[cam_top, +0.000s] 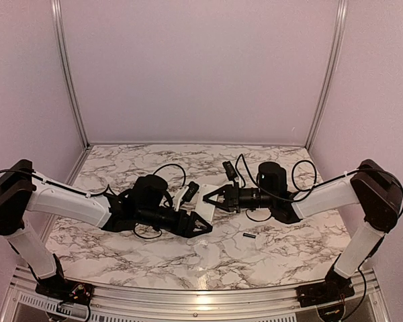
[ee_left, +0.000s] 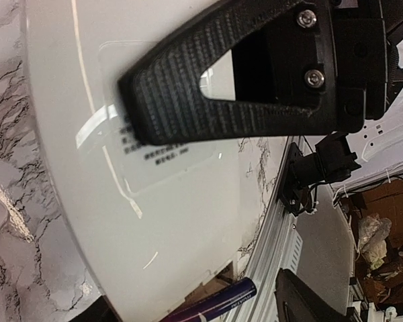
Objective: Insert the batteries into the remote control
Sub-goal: Load the battery into the battery compartment.
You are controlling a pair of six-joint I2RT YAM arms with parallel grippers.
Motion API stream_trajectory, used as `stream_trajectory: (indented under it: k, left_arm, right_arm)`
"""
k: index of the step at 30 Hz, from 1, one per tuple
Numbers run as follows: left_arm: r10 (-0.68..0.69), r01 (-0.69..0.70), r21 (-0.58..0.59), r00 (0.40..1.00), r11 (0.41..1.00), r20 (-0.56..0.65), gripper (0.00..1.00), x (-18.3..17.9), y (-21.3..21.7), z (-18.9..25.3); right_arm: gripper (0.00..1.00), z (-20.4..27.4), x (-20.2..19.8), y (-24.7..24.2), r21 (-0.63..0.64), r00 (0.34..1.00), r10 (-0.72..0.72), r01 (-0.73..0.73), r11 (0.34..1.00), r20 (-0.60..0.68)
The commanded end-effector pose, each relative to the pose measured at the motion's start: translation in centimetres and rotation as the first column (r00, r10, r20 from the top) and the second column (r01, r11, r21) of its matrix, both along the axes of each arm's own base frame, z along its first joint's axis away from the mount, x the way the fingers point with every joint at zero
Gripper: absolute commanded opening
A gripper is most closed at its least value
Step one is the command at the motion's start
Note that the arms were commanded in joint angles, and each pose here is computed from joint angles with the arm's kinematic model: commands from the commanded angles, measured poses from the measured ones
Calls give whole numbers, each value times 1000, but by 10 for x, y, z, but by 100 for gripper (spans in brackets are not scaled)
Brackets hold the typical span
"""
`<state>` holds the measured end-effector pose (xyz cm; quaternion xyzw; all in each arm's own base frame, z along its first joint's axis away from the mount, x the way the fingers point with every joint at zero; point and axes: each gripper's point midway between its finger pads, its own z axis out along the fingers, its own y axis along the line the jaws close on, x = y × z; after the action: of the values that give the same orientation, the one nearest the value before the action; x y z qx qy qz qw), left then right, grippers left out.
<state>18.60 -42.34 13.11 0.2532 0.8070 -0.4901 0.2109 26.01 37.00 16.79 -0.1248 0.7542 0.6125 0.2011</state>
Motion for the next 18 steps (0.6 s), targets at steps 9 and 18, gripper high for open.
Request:
stream_trajectory:
  k: [9, 18]
  left_arm:
    - [-25, 25, -3, 1000, 1000, 10, 50, -3, -6, 3]
    - [-53, 52, -60, 998, 997, -19, 35, -8, -6, 7]
  right_arm:
    - [0, 20, 4, -3, 33, 999, -21, 19, 999, 42]
    - [0, 28, 2, -4, 50, 998, -18, 15, 999, 59]
